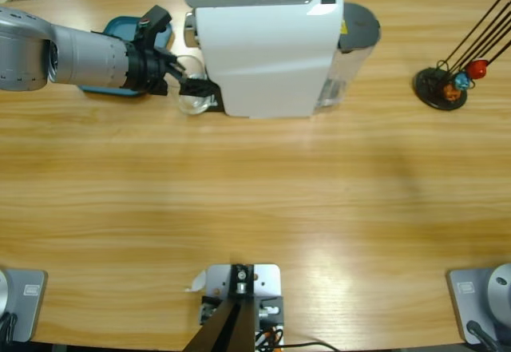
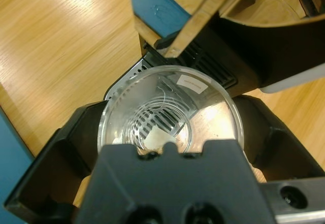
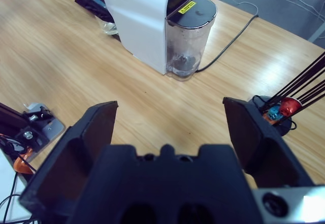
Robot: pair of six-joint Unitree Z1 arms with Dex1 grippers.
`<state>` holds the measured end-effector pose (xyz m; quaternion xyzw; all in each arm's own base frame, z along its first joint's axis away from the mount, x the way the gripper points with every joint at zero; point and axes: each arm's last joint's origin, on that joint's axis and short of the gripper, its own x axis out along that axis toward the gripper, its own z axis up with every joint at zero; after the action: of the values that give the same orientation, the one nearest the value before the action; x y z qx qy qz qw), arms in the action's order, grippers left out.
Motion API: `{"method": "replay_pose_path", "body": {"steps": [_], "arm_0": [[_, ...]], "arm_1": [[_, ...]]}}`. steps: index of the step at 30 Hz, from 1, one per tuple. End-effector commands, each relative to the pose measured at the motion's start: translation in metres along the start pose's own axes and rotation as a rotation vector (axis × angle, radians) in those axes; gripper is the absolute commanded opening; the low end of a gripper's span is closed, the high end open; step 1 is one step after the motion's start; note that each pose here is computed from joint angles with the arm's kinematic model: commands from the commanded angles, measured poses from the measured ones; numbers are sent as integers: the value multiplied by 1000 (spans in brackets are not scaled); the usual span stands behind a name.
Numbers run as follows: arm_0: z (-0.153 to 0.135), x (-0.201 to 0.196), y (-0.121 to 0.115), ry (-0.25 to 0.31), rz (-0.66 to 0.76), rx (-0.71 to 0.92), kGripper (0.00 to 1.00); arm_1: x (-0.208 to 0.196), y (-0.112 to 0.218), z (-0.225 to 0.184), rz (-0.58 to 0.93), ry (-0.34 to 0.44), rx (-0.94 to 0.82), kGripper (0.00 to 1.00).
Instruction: Pour coffee
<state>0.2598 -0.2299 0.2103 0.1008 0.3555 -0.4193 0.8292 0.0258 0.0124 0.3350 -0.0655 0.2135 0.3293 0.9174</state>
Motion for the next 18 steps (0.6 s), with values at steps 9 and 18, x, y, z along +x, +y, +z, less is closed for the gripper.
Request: {"method": "replay_pose_path", "body": {"steps": [9, 18], "arm_0": [[-19, 9, 2, 77, 3, 16, 1000], [-32, -10, -1, 85, 17, 10, 1000]], "arm_1": [[2, -2, -12, -24, 10, 11, 884], [3, -2, -11, -25, 13, 10, 876]]}}
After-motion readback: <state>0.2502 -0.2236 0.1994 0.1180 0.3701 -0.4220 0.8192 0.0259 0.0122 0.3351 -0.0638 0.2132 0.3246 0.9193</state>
